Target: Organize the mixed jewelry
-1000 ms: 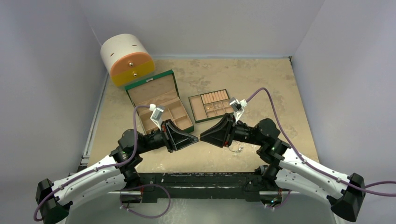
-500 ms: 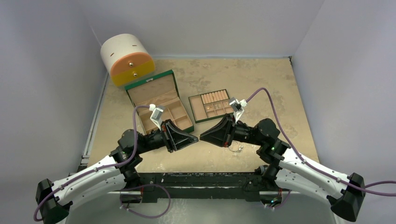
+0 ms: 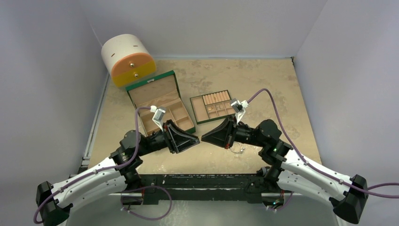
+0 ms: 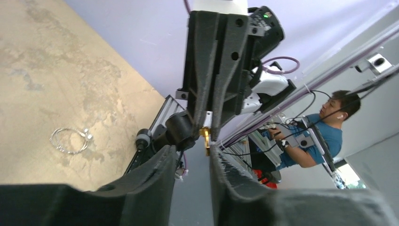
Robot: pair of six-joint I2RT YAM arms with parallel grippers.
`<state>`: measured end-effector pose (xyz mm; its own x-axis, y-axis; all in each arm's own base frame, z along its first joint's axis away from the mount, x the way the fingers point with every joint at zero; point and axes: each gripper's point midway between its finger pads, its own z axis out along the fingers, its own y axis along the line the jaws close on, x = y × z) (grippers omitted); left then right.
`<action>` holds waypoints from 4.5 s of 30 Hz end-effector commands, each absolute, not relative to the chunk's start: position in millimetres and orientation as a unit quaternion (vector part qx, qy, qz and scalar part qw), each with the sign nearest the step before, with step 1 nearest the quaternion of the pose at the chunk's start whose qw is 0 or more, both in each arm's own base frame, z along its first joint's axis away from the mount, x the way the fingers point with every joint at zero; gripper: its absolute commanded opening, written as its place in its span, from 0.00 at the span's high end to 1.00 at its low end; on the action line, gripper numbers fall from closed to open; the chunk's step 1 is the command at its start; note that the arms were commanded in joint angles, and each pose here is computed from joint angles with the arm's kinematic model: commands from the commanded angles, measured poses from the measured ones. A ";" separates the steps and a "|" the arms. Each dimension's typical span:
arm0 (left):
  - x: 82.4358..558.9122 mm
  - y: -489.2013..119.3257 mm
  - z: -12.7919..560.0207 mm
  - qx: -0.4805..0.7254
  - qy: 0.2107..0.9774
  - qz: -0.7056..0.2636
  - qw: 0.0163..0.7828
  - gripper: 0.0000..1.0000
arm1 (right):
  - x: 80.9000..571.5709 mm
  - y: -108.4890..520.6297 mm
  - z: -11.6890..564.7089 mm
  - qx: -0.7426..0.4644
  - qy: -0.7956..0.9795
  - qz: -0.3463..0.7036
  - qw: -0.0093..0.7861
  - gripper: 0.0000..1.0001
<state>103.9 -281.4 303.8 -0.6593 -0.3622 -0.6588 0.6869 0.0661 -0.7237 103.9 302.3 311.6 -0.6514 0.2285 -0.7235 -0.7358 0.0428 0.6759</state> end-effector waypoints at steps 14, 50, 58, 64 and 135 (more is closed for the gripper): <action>153.4 -216.1 311.5 0.085 0.712 -0.457 0.527 0.42 | 192.0 271.6 271.6 -0.166 0.780 0.384 0.466 1.00; 193.8 -145.2 291.8 0.036 0.765 -0.273 0.582 0.36 | 447.8 213.1 112.9 -0.230 0.882 -0.057 0.408 1.00; 204.0 -139.1 291.7 0.023 0.764 -0.271 0.585 0.36 | 463.7 215.3 96.3 -0.211 0.893 -0.021 0.398 1.00; 206.6 -135.9 291.9 0.017 0.764 -0.266 0.587 0.36 | 466.9 221.4 85.3 -0.206 0.898 -0.003 0.390 1.00; 208.5 -134.8 289.5 0.008 0.765 -0.274 0.583 0.35 | 252.3 167.5 111.3 -0.053 0.937 0.146 0.314 0.67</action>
<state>206.7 -133.0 272.6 -0.3671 -0.2738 -0.8890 0.3057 0.8671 -0.3933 289.5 168.0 118.2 -0.7395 -0.0715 -0.6693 -0.2515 0.9517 0.1762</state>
